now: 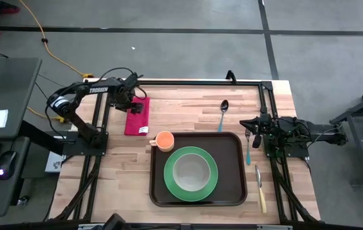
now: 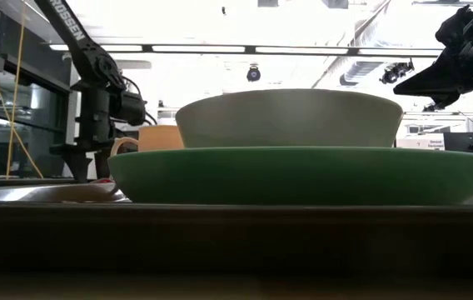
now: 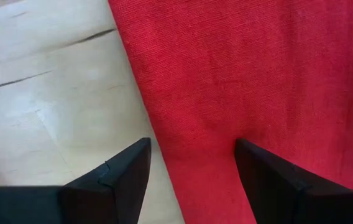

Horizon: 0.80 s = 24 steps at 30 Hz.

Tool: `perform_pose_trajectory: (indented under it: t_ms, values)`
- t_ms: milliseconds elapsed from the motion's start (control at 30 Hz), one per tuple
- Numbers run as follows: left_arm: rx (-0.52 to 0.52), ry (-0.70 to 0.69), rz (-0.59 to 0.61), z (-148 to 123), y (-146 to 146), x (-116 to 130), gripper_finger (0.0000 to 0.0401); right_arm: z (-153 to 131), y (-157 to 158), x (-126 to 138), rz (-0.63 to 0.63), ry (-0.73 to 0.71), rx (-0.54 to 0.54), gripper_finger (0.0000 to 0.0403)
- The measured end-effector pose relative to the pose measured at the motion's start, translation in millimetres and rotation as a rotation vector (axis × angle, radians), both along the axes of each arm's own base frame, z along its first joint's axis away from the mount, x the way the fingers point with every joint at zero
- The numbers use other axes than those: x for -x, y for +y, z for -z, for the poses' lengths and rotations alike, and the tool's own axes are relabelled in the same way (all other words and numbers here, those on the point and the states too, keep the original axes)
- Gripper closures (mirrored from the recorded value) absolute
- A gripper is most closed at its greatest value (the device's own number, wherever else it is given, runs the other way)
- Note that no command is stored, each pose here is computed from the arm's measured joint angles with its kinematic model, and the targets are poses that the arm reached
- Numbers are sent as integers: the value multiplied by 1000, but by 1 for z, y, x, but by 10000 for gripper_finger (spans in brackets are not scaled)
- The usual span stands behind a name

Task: Set up tray
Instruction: Put the red table napkin to the right of the green plate on the brown serving tray

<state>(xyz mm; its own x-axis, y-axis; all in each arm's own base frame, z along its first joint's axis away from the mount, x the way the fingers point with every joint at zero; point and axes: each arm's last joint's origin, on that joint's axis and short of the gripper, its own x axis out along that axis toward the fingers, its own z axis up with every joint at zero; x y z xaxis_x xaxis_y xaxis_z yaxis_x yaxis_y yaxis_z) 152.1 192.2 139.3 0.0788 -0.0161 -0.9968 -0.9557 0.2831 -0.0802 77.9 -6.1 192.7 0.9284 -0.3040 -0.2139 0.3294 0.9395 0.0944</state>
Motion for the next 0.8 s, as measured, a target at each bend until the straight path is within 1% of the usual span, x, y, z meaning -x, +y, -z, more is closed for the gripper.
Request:
perform_pose_trajectory:
  t_ms: [100,800]
  values:
    - [19,9,0,4,1,0,135,0,0,0,0,0,0,402]
    - [42,-1,0,5,-1,0,135,0,0,0,5,3,2,402]
